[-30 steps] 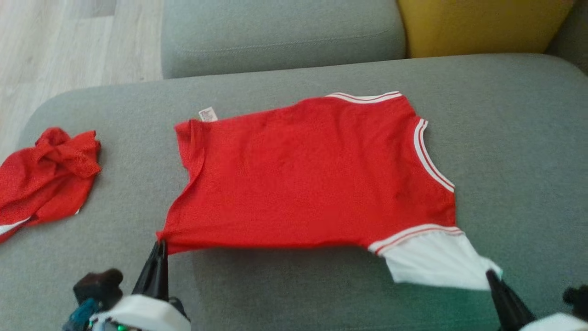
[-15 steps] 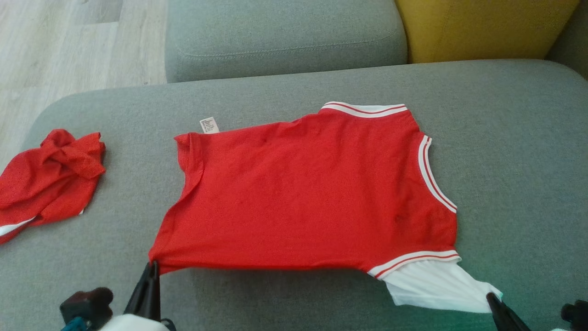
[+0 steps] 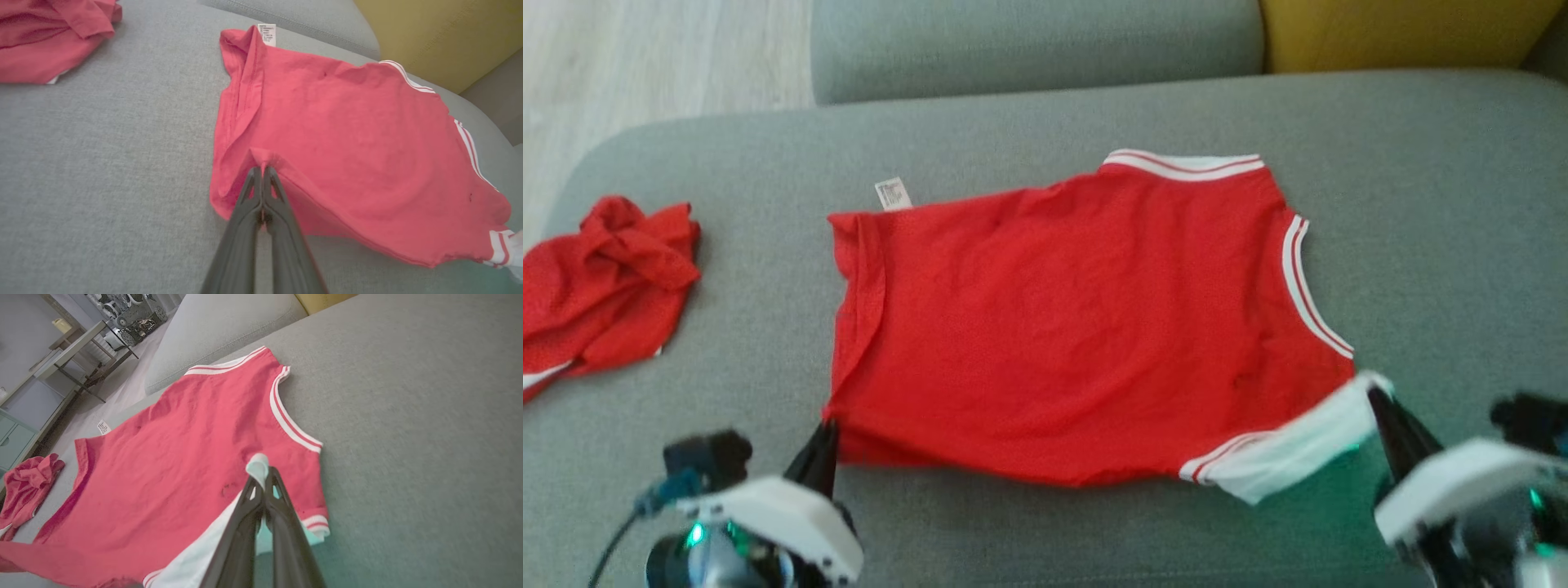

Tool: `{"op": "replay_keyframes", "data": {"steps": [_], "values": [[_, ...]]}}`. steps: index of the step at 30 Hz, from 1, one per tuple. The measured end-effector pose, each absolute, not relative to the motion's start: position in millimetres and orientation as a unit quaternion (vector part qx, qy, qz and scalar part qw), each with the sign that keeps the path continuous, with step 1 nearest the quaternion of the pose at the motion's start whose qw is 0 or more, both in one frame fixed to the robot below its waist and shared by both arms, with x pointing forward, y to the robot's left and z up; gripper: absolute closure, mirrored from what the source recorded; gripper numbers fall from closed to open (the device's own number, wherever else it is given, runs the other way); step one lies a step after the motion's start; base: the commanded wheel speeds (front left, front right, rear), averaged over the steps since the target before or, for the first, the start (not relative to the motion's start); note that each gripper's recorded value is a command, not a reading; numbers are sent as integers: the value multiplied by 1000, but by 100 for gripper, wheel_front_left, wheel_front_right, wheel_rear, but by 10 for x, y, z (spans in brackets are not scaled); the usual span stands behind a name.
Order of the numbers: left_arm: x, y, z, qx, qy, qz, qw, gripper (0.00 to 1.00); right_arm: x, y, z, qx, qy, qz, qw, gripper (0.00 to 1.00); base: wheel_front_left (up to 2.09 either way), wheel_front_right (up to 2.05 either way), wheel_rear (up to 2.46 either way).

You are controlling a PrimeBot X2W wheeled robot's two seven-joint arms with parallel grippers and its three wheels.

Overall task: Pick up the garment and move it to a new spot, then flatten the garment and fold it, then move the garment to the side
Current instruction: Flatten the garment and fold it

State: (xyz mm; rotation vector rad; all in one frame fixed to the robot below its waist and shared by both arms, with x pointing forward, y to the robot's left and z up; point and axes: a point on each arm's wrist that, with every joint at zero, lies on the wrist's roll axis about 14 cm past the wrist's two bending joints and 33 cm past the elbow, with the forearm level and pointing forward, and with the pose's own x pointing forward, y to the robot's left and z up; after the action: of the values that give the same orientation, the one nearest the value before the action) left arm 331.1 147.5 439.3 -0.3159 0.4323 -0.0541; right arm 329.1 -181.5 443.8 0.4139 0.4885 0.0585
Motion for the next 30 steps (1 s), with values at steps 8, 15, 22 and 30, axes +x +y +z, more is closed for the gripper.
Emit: {"op": "replay_keyframes", "data": {"steps": [8, 15, 22, 30], "values": [[3585, 1472, 4270, -186, 243, -31, 951, 100, 3929, -1707, 4484, 208, 216, 43, 953, 100, 0, 0, 0], [3710, 1587, 4214, -205, 244, -12, 948, 100, 4258, -1629, 4414, 217, 205, 41, 954, 100, 0, 0, 0], [3712, 1597, 4031, -218, 257, -4, 942, 100, 4356, -1518, 4244, 222, 213, 43, 951, 100, 0, 0, 0], [3747, 1605, 4043, -215, 217, 4, 952, 0, 4430, -1410, 4448, 198, 135, 64, 969, 0, 0, 0, 0]]}}
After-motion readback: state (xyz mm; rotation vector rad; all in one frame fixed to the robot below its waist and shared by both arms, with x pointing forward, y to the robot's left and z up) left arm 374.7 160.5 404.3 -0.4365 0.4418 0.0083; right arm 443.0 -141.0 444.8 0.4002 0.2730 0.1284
